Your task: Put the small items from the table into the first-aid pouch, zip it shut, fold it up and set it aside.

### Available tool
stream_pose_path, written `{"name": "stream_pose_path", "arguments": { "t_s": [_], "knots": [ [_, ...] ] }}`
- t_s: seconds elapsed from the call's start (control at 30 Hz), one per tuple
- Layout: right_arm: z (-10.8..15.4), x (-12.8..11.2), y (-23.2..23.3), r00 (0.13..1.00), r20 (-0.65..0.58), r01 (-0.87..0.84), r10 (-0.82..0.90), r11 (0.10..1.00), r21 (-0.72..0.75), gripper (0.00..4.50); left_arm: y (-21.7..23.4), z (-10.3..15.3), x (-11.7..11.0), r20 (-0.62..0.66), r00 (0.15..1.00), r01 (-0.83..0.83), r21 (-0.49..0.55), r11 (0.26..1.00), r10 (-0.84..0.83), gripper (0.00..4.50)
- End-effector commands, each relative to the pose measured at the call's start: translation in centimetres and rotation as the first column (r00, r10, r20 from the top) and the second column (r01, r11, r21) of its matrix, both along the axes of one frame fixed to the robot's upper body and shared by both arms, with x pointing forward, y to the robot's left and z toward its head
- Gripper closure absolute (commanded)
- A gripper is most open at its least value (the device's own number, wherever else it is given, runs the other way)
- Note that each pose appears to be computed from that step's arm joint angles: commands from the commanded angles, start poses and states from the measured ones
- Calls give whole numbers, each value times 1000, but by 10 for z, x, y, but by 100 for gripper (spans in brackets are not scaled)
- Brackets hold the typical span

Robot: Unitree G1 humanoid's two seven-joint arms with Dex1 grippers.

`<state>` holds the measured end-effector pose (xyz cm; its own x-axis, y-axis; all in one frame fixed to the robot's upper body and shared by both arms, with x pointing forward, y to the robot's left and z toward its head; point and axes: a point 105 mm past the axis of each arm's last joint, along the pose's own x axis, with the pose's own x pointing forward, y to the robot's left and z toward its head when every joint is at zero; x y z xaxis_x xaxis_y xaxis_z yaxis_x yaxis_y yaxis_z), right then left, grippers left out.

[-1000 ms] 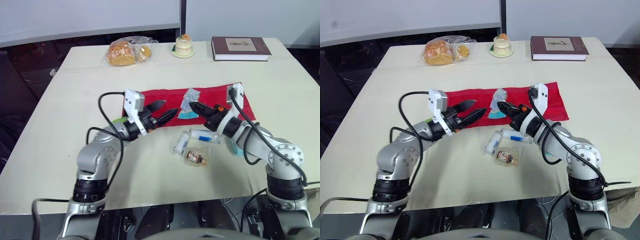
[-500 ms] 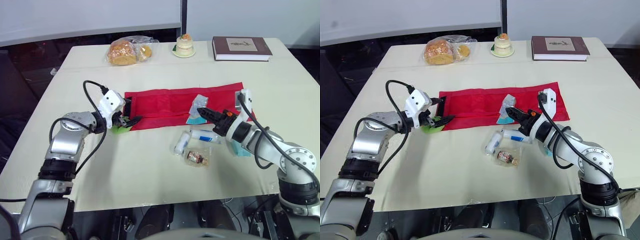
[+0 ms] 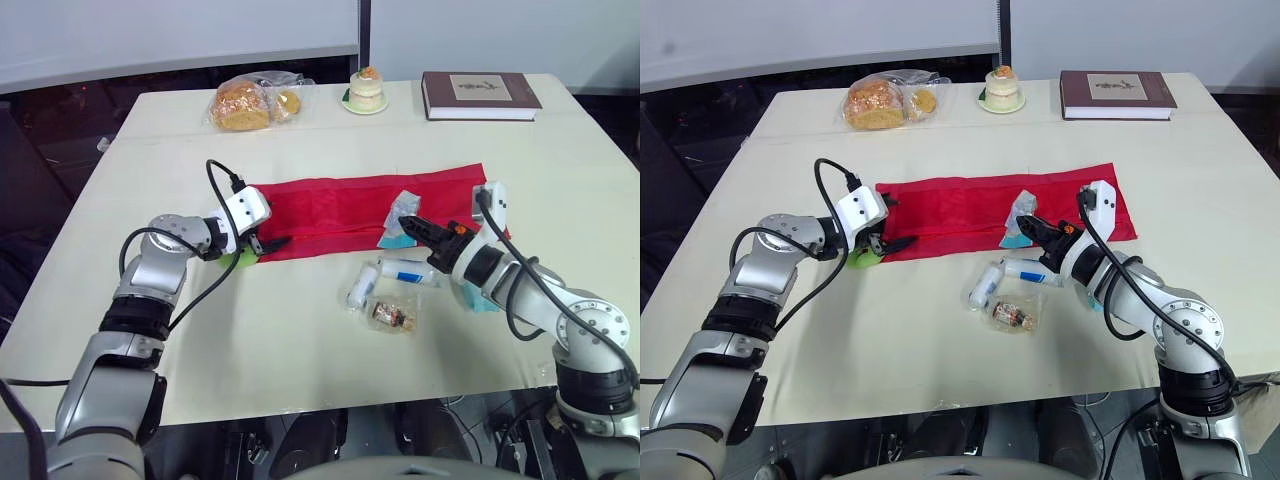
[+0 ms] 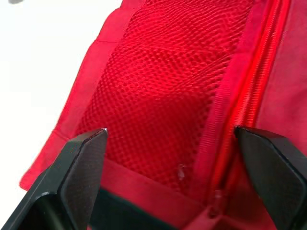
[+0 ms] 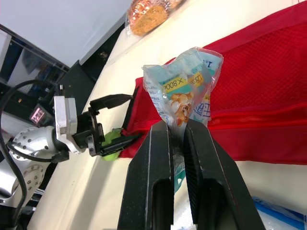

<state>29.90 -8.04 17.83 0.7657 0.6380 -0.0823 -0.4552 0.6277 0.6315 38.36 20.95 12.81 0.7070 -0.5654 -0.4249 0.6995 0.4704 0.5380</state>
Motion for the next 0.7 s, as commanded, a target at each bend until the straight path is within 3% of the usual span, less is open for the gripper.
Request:
{"name": "stream_pose_path", "arguments": {
  "t_s": [0.03, 0.13, 0.17, 0.37, 0.5, 0.53, 0.7],
  "knots": [
    [15, -5, 3, 998, 65, 0, -1, 1000, 15, 450, 0, 13, 8, 57, 998, -12, -4, 1000, 12, 4],
    [15, -6, 3, 998, 68, 2, -3, 1000, 15, 450, -1, 16, 11, 66, 998, -19, -24, 1000, 20, 4],
    [15, -6, 4, 998, 69, 1, -3, 1000, 16, 450, -2, 17, 11, 62, 998, -18, -43, 999, 20, 27],
    [14, -7, 7, 998, 64, -6, 5, 1000, 22, 450, -22, 15, 1, 48, 994, 103, -78, 992, -99, 249],
    [10, -7, 13, 998, 47, -32, 31, 999, 27, 450, -28, 13, -1, 32, 990, 138, -82, 987, -135, 421],
    [9, -7, 15, 998, 41, -44, 43, 999, 29, 450, -30, 13, -1, 32, 989, 146, -82, 986, -144, 438],
    [4, -10, 35, 990, 5, -140, 140, 989, 53, 450, -57, 21, 0, 44, 970, 241, -110, 964, -237, 438]
  ]
}}
